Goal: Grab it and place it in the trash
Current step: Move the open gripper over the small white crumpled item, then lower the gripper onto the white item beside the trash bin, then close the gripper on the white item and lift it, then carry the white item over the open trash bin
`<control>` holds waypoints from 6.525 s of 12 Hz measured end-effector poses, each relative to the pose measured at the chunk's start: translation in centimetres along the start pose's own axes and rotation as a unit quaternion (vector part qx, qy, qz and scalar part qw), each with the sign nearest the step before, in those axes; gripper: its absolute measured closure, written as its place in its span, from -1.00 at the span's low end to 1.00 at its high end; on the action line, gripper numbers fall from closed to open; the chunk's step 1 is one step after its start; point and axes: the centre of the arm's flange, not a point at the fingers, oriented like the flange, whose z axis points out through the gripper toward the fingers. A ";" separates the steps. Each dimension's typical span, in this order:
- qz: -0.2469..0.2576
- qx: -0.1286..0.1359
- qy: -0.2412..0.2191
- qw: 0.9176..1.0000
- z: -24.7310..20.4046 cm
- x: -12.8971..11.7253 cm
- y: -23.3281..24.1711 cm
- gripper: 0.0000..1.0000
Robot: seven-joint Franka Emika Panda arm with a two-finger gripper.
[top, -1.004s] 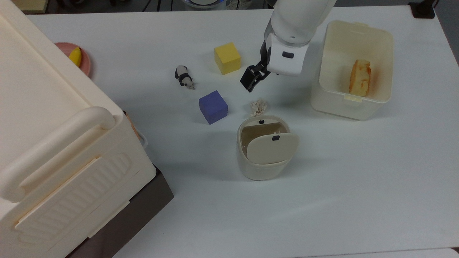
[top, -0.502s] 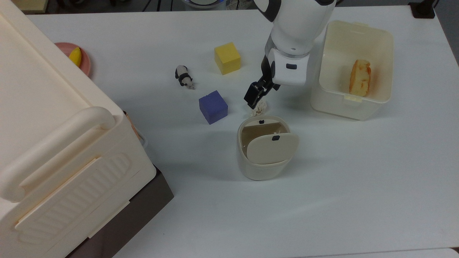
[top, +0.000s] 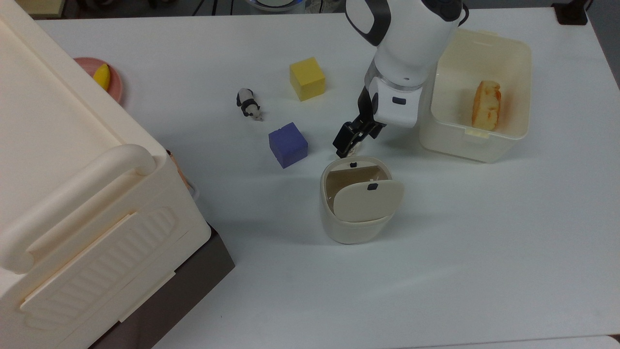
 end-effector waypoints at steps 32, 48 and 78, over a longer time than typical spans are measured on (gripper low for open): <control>-0.041 0.029 -0.084 0.995 4.3 -2.7 -3.6 -0.93; -0.118 0.043 -0.069 0.990 3.6 -2.6 -2.5 -0.67; -0.062 0.035 -0.001 0.997 -15.0 -2.9 0.9 0.82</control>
